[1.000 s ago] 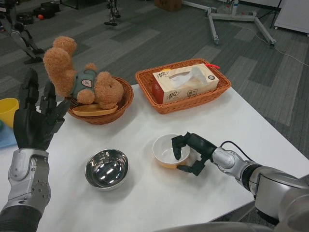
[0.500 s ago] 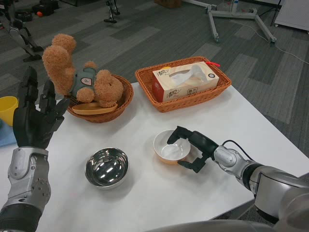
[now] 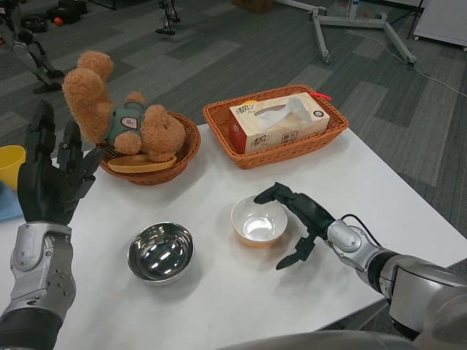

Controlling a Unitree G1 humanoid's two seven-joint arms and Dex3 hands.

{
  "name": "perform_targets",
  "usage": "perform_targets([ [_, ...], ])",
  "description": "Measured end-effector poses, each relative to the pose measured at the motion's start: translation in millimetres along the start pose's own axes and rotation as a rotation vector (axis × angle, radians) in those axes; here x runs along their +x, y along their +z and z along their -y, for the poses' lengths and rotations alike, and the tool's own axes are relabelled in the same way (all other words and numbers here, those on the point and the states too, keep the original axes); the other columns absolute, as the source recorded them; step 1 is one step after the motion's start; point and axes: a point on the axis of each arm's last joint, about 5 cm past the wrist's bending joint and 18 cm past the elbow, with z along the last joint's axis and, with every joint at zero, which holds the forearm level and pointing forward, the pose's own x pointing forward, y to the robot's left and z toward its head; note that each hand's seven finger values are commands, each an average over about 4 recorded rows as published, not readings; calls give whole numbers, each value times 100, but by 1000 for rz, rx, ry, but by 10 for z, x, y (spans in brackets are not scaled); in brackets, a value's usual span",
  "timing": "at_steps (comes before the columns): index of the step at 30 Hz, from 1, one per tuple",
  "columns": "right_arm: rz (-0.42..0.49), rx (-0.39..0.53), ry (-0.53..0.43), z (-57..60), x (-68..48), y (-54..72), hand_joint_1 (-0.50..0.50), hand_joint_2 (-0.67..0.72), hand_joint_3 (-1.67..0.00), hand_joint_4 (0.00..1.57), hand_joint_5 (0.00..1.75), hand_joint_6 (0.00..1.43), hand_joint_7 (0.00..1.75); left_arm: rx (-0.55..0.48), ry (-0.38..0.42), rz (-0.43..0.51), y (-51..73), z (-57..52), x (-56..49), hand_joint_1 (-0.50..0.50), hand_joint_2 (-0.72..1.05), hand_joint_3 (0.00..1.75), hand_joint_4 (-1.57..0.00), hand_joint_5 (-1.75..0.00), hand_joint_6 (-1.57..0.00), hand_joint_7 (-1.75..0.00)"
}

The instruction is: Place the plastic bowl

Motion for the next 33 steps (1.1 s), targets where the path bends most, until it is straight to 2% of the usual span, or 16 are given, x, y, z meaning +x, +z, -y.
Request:
perform_targets([
  [3, -1, 62, -48, 22, -29, -14, -33, 34, -30, 1, 0, 0, 89, 0, 1, 0, 0, -1, -1, -50, 78, 0, 0, 0, 0, 0],
  [6, 10, 133, -79, 15, -62, -22, -33, 34, -24, 0, 0, 0, 84, -1, 1, 0, 0, -1, -2, -50, 78, 0, 0, 0, 0, 0],
  [10, 42, 224, -140, 7, -83, -10, -33, 39, -24, 0, 0, 0, 77, -1, 1, 0, -1, 1, -2, -50, 78, 0, 0, 0, 0, 0],
  [15, 202, 363, -268, 95, -28, 160, -29, 34, -24, 0, 0, 0, 77, -2, 1, 1, -1, 3, -4, -50, 78, 0, 0, 0, 0, 0],
  [19, 321, 429, -316, 157, 23, 314, -29, 41, -22, 0, 0, 0, 77, -2, 1, 1, -2, 3, -4, -50, 78, 0, 0, 0, 0, 0],
  [22, 402, 448, -348, 239, 39, 427, -31, 38, -16, 0, 0, 0, 75, -2, 1, 1, -1, 2, -4, -50, 78, 0, 0, 0, 0, 0],
  [24, 481, 443, -387, 344, 46, 550, -33, 34, -16, 0, 0, 0, 72, -1, 1, 1, -1, 2, -4, -50, 80, 0, 0, 0, 0, 0],
  [27, 578, 405, -463, 513, 37, 713, -30, 34, -16, 0, 0, 0, 70, -1, 1, 1, -1, 2, -4, -50, 78, 0, 0, 0, 0, 0],
  [30, 625, 348, -520, 631, 11, 799, -32, 34, -16, 0, 0, 0, 70, -1, 1, 1, -1, 2, -4, -50, 80, 0, 0, 0, 0, 0],
  [33, 647, 322, -550, 689, -4, 842, -31, 27, -16, 0, 0, 0, 70, -1, 1, 1, -1, 2, -4, -50, 83, 0, 0, 0, 0, 0],
])
